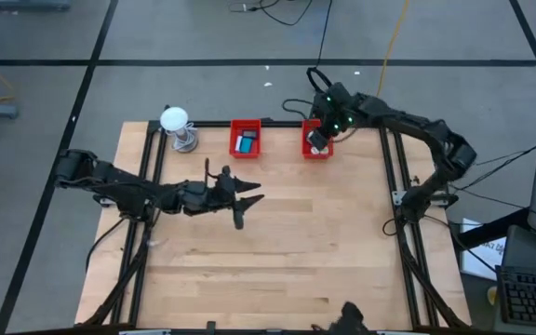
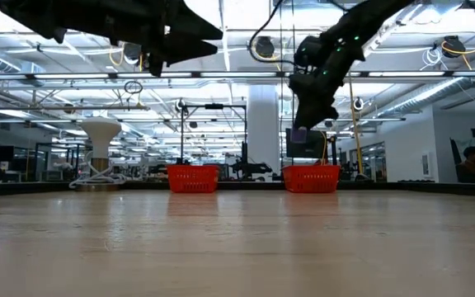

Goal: Pick & Place Office items
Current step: Put the purple charger adapter into the right red basket

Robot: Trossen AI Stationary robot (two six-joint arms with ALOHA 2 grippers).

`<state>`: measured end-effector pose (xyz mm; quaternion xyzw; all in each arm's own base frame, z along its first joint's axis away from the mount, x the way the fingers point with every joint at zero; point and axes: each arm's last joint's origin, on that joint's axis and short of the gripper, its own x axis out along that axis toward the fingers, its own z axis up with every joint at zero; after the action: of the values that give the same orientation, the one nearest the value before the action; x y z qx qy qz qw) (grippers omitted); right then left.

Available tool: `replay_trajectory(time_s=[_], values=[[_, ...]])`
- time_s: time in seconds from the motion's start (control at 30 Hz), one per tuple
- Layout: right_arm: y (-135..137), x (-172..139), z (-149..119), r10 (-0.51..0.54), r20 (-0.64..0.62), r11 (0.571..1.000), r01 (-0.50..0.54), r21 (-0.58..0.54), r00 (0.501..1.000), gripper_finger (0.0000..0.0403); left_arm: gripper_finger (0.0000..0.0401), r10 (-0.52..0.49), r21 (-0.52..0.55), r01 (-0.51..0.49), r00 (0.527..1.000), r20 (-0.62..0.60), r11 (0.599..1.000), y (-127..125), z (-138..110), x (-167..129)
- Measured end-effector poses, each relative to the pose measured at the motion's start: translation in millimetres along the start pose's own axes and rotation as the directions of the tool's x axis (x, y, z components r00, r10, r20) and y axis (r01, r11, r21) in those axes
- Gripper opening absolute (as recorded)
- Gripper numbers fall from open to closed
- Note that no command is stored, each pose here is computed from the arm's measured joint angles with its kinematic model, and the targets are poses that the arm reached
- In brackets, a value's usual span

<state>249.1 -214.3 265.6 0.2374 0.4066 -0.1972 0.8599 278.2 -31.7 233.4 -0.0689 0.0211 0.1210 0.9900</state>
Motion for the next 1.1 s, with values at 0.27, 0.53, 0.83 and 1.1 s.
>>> replay_trajectory(time_s=[0.27,0.53,0.83,1.1], values=[[-22.3,35.8,5.9,-0.014,-0.110,0.998,0.020,0.055,0.994,0.0122,0.0186,-0.022,0.009,0.022,0.999,-0.044,1.000,-1.3,-4.2,-0.7],[-29.9,56.5,5.2,-0.016,-0.121,0.998,0.022,0.054,0.992,0.0122,0.0209,-0.028,-0.022,0.027,0.996,-0.086,0.999,-1.5,-8.4,-1.1],[-31.3,56.1,6.5,-0.022,-0.107,0.998,0.029,0.062,0.994,0.0122,0.0199,-0.027,-0.031,0.024,0.996,-0.090,0.999,-1.3,-8.8,-1.1],[-33.1,63.7,-5.6,-0.069,-0.140,0.995,0.078,0.060,0.988,0.0122,0.0178,-0.026,-0.040,0.022,0.995,-0.096,0.999,-1.2,-9.4,-1.2]])
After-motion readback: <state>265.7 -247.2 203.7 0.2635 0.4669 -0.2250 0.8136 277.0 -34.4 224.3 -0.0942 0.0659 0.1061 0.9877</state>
